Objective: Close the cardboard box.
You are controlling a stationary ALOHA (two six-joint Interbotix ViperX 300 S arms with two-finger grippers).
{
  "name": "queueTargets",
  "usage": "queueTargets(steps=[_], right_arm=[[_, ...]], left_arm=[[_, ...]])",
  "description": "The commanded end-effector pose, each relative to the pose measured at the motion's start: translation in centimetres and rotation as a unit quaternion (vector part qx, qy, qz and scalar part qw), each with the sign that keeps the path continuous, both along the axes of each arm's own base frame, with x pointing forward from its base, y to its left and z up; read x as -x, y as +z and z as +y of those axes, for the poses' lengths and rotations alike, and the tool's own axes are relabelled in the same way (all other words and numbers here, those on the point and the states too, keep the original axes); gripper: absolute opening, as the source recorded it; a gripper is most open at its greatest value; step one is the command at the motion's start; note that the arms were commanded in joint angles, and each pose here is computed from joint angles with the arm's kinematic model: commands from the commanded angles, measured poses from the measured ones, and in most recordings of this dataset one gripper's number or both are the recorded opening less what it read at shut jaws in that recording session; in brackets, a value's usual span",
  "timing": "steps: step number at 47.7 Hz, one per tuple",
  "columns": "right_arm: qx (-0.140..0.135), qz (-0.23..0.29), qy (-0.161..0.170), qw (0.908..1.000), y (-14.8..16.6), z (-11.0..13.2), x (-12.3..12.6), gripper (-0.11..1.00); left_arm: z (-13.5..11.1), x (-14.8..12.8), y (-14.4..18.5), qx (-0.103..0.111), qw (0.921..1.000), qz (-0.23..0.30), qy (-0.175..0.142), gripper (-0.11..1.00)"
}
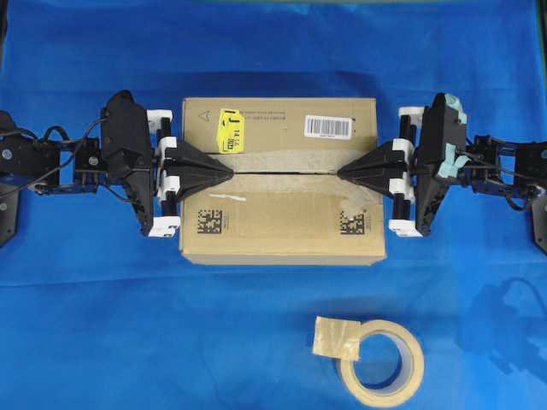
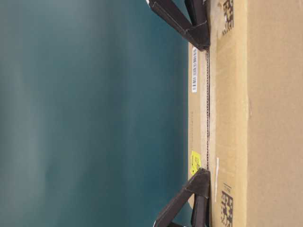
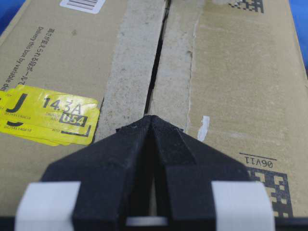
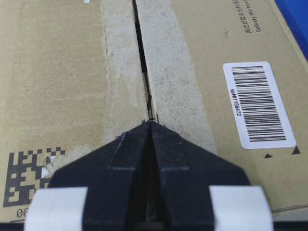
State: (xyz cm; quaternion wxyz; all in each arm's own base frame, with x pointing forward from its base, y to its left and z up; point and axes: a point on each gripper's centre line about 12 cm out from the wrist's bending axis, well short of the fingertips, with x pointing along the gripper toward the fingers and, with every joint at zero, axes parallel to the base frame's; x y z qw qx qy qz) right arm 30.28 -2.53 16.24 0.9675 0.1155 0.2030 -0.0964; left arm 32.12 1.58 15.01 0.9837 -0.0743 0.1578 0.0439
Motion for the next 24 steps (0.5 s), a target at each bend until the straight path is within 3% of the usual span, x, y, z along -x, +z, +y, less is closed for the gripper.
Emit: queueTargets(steps=[1, 24], right_arm=[[-0.001, -0.015, -0.011, 0.9998, 0.69, -0.51, -0.31, 0.0], [-0.006, -0.015, -0.017, 0.9997, 0.68, -0.59, -0.29, 0.0]], left_arm=[[-0.2, -0.31, 0.43, 0.001, 1.0, -0.008, -0.003, 0.0], [-0.2, -0.31, 0.43, 0.001, 1.0, -0.008, -0.003, 0.0]])
